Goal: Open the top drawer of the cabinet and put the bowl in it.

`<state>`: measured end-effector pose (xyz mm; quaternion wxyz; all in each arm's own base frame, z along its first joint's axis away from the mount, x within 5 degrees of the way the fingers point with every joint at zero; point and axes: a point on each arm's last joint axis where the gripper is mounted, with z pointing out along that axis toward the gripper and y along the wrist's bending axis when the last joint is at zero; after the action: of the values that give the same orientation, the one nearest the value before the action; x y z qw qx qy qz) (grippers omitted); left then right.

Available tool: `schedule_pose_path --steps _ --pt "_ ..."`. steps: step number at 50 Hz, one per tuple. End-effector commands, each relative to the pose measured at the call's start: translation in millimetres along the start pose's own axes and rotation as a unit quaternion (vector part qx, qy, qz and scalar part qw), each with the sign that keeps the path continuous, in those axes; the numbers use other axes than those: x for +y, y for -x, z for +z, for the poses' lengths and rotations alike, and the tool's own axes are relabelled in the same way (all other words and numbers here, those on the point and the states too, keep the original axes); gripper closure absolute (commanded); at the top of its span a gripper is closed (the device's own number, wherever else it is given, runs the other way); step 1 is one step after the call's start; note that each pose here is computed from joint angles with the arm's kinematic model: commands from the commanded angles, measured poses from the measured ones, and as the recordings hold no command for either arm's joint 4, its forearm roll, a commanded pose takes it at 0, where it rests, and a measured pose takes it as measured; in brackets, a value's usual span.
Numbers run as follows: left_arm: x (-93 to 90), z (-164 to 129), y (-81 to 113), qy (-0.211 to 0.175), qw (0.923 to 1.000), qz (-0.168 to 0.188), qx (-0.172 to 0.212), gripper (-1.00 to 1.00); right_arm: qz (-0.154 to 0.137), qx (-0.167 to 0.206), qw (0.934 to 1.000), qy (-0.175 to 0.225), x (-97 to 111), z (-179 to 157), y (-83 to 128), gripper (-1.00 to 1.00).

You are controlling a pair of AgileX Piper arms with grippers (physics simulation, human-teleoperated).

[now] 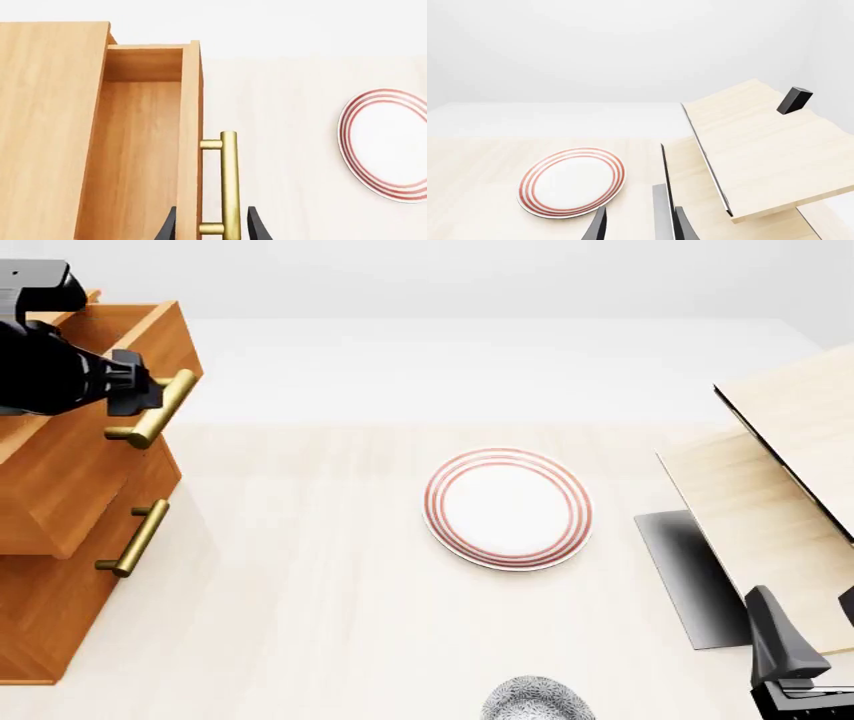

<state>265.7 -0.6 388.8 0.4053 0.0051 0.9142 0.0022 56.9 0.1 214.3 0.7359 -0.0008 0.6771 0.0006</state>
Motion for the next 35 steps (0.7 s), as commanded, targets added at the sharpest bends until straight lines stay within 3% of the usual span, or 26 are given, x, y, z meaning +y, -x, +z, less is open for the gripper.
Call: schedule_pose_path --steps 1,35 --pt "-10.6 -0.4 0.9 -0.016 0.9998 0.011 0.000 -1.00 0.000 0.000 1.0000 0.000 0.0 -0.1 -0.1 -1.00" --pt "-29.9 -0.9 3.8 -0.042 0.9987 0.029 -0.002 -1.00 0.000 0.000 1.0000 0.000 0.0 -0.1 -0.1 -1.00"
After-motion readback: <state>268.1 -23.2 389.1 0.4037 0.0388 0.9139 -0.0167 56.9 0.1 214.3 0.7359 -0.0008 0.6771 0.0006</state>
